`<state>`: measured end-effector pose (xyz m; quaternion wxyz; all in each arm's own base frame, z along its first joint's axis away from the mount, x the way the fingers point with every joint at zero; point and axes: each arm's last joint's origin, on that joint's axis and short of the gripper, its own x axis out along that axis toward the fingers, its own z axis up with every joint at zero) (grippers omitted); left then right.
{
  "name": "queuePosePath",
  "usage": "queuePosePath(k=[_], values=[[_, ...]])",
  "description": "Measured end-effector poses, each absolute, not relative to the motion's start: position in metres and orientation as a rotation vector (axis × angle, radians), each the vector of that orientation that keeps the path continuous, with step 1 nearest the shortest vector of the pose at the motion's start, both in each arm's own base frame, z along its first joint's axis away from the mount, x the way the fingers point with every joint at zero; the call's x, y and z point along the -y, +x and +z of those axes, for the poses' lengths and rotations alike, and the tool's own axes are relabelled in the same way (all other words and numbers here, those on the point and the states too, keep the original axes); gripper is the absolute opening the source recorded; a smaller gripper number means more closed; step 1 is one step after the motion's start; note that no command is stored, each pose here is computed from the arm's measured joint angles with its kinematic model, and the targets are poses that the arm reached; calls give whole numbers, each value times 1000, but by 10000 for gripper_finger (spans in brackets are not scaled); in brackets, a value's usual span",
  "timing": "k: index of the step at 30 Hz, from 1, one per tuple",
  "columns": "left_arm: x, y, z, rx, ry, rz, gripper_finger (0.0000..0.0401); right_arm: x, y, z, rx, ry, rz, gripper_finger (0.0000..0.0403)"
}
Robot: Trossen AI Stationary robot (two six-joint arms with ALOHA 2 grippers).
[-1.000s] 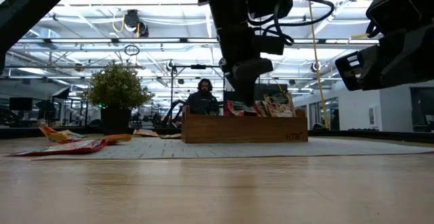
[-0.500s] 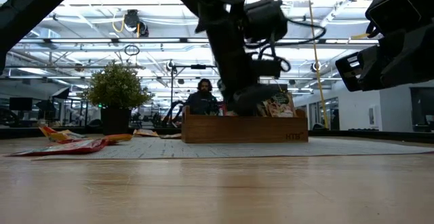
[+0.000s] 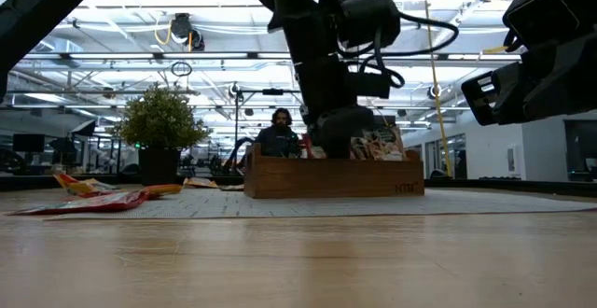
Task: Pick & Place Tea
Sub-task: Put the red tea bag into the middle section of the wooden organizer
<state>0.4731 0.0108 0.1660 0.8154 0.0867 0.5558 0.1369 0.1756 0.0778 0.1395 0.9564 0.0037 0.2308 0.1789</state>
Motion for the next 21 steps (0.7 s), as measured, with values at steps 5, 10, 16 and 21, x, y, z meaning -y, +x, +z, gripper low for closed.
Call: queuePosePath(k=[5, 10, 16, 21], values=[[-11, 470, 180, -1160, 176, 305, 20, -78, 176, 139, -470, 7, 363, 91], [-8, 469, 189, -1135, 175, 305, 9, -78, 176, 139, -468, 7, 363, 91], [-5, 468, 198, -1112, 177, 302, 15, -78, 176, 139, -469, 7, 363, 91], [-5, 466, 204, -1103, 168, 309, 6, -78, 176, 139, -469, 7, 363, 91]])
